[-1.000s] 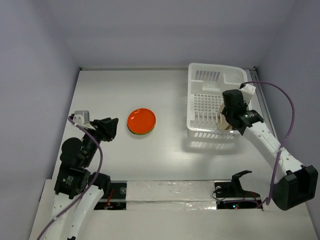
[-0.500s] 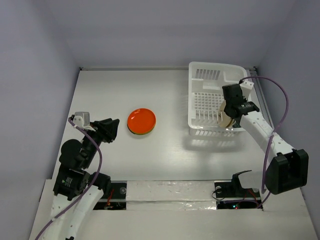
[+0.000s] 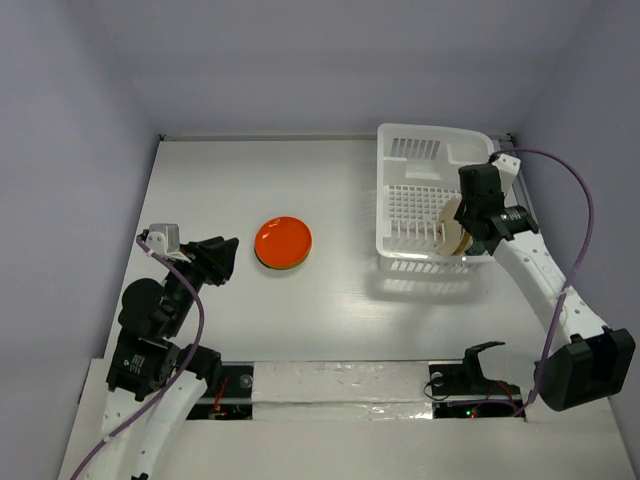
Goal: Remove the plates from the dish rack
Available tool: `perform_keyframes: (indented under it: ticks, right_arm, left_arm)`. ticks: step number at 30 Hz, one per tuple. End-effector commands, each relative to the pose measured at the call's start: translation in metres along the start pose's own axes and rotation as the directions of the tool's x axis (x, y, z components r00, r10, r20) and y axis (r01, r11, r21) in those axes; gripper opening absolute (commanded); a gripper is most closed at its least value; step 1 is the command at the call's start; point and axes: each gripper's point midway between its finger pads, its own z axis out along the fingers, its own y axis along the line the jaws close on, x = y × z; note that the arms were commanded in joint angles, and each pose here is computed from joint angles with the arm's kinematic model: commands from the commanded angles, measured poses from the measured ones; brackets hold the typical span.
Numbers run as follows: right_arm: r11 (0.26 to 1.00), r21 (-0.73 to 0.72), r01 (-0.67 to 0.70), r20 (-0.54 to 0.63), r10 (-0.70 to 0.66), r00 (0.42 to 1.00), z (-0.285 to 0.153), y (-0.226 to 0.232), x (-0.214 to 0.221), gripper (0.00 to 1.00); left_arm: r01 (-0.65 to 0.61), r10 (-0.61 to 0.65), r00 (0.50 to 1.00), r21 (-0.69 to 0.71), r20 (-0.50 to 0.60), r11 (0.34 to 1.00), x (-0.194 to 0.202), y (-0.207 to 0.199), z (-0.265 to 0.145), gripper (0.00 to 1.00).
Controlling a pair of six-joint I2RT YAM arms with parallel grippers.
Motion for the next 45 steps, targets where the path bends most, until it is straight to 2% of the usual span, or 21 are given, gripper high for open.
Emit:
perform_keyframes:
  ticks: [1, 5, 9, 13, 17, 18, 20, 24, 32, 39, 41, 43, 45]
  right_arm:
    - [0.998, -0.054, 0.035, -0.021, -0.036, 0.999, 0.004, 0.017, -0.001, 0.34]
    - [0.997, -0.046, 0.061, -0.049, -0.064, 0.997, 0.018, 0.026, 0.006, 0.32]
    - [0.997, 0.0, 0.08, -0.052, -0.08, 0.995, 0.03, 0.024, 0.01, 0.39]
    - [0.991, 0.074, 0.108, -0.068, -0.103, 0.992, 0.041, 0.017, 0.015, 0.39]
    - [0.987, 0.08, 0.141, -0.08, -0.134, 0.988, 0.043, 0.019, 0.018, 0.25]
    - [0.986, 0.087, 0.145, -0.076, -0.138, 0.987, 0.041, 0.017, 0.016, 0.17]
    - [0.975, 0.109, 0.195, -0.066, -0.188, 0.98, 0.035, 0.017, 0.012, 0.08]
    - [0.94, 0.175, 0.294, -0.073, -0.285, 0.956, 0.025, 0.016, 0.008, 0.0]
    - [0.883, 0.217, 0.417, -0.018, -0.423, 0.906, -0.002, 0.027, -0.008, 0.0]
    - [0.91, 0.24, 0.337, 0.101, -0.369, 0.924, -0.045, 0.024, -0.056, 0.0]
    - [0.943, 0.169, 0.287, 0.159, -0.313, 0.936, -0.066, 0.036, -0.07, 0.0]
    - [0.969, 0.025, 0.245, 0.192, -0.245, 0.95, -0.082, 0.056, -0.074, 0.0]
    - [0.952, -0.212, 0.22, 0.214, -0.174, 0.961, -0.1, 0.104, -0.067, 0.0]
  left_arm:
    - [-0.003, 0.002, 0.998, 0.021, 0.056, 1.0, -0.016, -0.007, -0.001, 0.36]
    - [-0.003, 0.002, 0.999, 0.02, 0.053, 1.0, -0.016, -0.007, 0.0, 0.36]
    - [-0.004, 0.003, 0.999, 0.018, 0.049, 1.0, -0.015, -0.006, 0.001, 0.36]
    - [-0.004, 0.003, 0.999, 0.019, 0.047, 1.0, -0.015, -0.006, 0.001, 0.36]
    - [-0.005, 0.003, 0.999, 0.022, 0.049, 1.0, -0.015, -0.007, 0.002, 0.36]
    - [-0.004, 0.003, 0.999, 0.02, 0.046, 1.0, -0.015, -0.007, 0.002, 0.36]
    - [-0.004, 0.003, 0.999, 0.022, 0.046, 1.0, -0.015, -0.007, 0.002, 0.36]
    - [-0.005, 0.003, 0.999, 0.024, 0.046, 1.0, -0.015, -0.007, 0.001, 0.36]
    - [-0.004, 0.003, 0.999, 0.018, 0.049, 1.0, -0.015, -0.006, 0.001, 0.36]
    - [-0.004, 0.003, 0.999, 0.017, 0.046, 1.0, -0.014, -0.006, 0.002, 0.36]
    - [-0.004, 0.003, 0.999, 0.016, 0.045, 1.0, -0.014, -0.006, 0.002, 0.36]
    - [-0.004, 0.003, 0.999, 0.016, 0.043, 1.0, -0.014, -0.006, 0.003, 0.36]
    - [-0.004, 0.003, 0.999, 0.017, 0.043, 1.0, -0.014, -0.006, 0.003, 0.36]
